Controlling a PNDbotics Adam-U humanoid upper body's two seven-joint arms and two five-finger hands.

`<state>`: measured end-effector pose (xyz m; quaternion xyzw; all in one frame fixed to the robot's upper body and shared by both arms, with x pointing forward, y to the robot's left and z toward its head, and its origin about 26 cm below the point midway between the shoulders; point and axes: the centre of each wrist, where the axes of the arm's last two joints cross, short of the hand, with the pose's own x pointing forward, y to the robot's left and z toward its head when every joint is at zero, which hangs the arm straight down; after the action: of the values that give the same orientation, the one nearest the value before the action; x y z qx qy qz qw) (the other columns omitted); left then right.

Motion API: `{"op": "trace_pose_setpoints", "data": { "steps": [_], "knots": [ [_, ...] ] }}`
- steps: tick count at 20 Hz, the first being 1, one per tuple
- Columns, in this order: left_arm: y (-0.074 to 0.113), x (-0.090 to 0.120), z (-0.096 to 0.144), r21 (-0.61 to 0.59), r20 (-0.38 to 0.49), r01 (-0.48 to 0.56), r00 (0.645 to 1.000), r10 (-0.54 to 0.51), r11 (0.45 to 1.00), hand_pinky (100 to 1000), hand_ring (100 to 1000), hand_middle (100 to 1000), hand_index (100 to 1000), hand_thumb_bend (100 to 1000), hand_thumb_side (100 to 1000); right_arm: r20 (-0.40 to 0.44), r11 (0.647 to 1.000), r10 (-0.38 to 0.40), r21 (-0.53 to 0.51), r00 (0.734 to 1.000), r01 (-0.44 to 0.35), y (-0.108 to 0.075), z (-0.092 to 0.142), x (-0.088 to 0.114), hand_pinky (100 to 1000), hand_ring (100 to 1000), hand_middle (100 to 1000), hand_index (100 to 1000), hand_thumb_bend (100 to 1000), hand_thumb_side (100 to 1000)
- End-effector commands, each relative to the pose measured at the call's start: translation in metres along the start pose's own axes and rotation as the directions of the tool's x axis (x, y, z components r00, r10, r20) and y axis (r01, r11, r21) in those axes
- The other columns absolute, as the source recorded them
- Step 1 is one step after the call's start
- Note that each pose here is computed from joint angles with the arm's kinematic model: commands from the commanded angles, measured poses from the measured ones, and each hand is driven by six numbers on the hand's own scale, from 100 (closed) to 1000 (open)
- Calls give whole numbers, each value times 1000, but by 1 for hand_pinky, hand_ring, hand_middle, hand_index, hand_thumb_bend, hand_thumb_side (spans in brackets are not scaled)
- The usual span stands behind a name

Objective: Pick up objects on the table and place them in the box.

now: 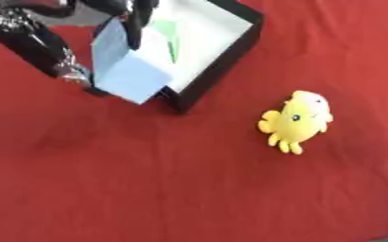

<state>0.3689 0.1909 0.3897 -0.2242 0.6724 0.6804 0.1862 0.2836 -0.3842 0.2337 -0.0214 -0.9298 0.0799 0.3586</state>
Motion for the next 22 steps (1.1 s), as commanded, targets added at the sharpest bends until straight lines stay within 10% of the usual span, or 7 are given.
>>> {"op": "trace_pose_setpoints", "data": {
  "steps": [1, 22],
  "knots": [
    [-5, -23, 12, -88, 11, 49, 999, -48, 995, 731, 645, 510, 541, 777, 100, 36, 1000, 4, 13, 999, -4, 0, -8, 12, 896, 856, 844, 960, 100, 636],
    [-75, -85, 65, 174, -393, -60, 911, 125, 983, 717, 567, 465, 511, 552, 100, 89, 987, -101, 132, 991, 89, 23, -39, 19, 894, 855, 844, 961, 100, 652]
  ]
}}
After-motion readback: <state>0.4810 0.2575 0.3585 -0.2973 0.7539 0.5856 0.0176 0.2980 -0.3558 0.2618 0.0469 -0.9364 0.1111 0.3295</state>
